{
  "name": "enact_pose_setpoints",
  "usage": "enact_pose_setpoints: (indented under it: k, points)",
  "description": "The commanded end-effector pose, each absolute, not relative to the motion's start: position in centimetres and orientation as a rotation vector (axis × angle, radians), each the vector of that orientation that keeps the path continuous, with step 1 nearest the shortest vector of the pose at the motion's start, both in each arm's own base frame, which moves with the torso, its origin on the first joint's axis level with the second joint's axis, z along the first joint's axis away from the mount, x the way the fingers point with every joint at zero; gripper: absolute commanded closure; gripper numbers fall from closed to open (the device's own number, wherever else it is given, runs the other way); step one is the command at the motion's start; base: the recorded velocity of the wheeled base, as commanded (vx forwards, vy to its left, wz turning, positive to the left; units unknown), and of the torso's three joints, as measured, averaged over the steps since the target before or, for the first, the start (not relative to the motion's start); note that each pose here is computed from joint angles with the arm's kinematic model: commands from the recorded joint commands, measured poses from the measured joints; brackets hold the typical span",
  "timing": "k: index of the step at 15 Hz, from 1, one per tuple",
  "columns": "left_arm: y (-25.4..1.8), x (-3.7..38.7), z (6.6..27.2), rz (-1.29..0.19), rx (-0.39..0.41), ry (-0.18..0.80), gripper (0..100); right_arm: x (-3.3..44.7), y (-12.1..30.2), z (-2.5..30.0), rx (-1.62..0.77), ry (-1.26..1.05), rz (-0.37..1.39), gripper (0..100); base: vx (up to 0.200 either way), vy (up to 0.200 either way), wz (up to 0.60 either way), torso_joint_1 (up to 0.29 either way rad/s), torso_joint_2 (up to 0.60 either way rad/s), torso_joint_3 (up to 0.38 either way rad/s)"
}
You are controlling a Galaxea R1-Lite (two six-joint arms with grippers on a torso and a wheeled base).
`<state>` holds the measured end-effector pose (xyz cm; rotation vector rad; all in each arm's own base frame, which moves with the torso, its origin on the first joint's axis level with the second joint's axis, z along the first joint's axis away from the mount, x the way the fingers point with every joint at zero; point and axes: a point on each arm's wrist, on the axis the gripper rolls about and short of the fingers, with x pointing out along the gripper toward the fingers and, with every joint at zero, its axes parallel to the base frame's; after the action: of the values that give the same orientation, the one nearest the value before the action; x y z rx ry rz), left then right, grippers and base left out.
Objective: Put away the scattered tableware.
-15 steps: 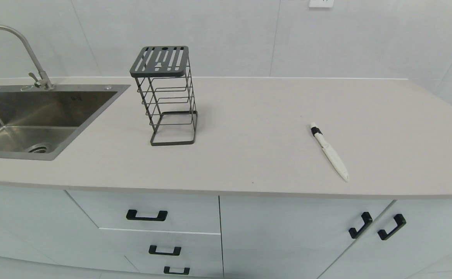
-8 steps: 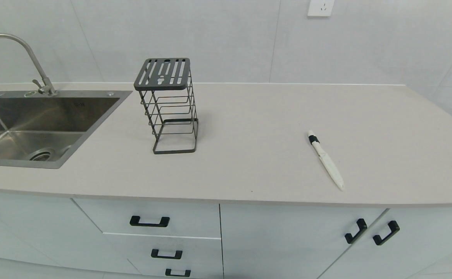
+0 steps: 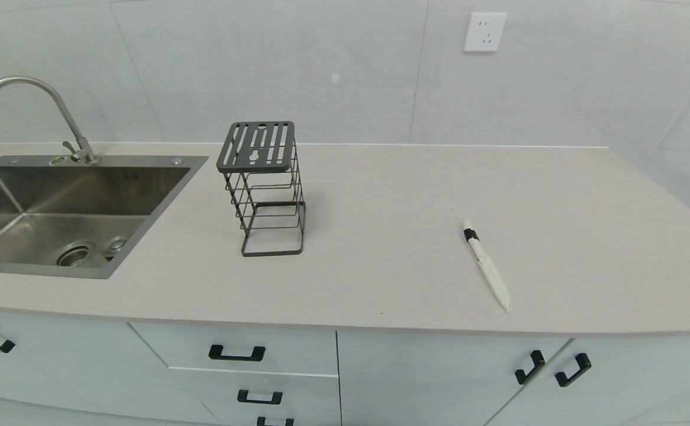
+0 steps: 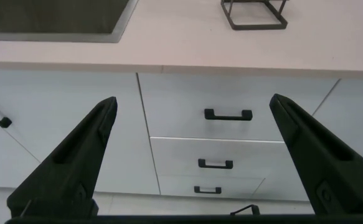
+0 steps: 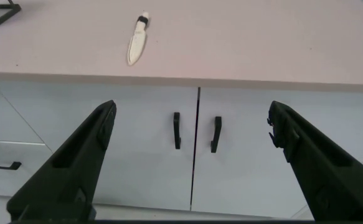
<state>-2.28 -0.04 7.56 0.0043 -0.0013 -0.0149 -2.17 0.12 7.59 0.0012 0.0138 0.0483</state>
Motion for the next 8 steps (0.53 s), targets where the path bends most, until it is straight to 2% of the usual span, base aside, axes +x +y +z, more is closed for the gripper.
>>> enact_pose_setpoints:
  k: [1,6,8]
  points:
    - [-0.04,-2.26,7.57,-0.015,0.005,0.001,0,-2.17,0.12,7.60,0.002,0.014,0.049,0,0.000,0.000,0.00,0.300,-0.58,-0.271]
    - [-0.04,-2.26,7.57,-0.014,0.005,0.002,0,-2.17,0.12,7.60,0.002,0.014,0.049,0,0.000,0.000,0.00,0.303,-0.59,-0.287]
    - [-0.03,-2.26,7.57,-0.012,0.005,0.002,0,-2.17,0.12,7.60,0.002,0.014,0.049,0,0.000,0.000,0.00,0.098,-0.20,-0.093]
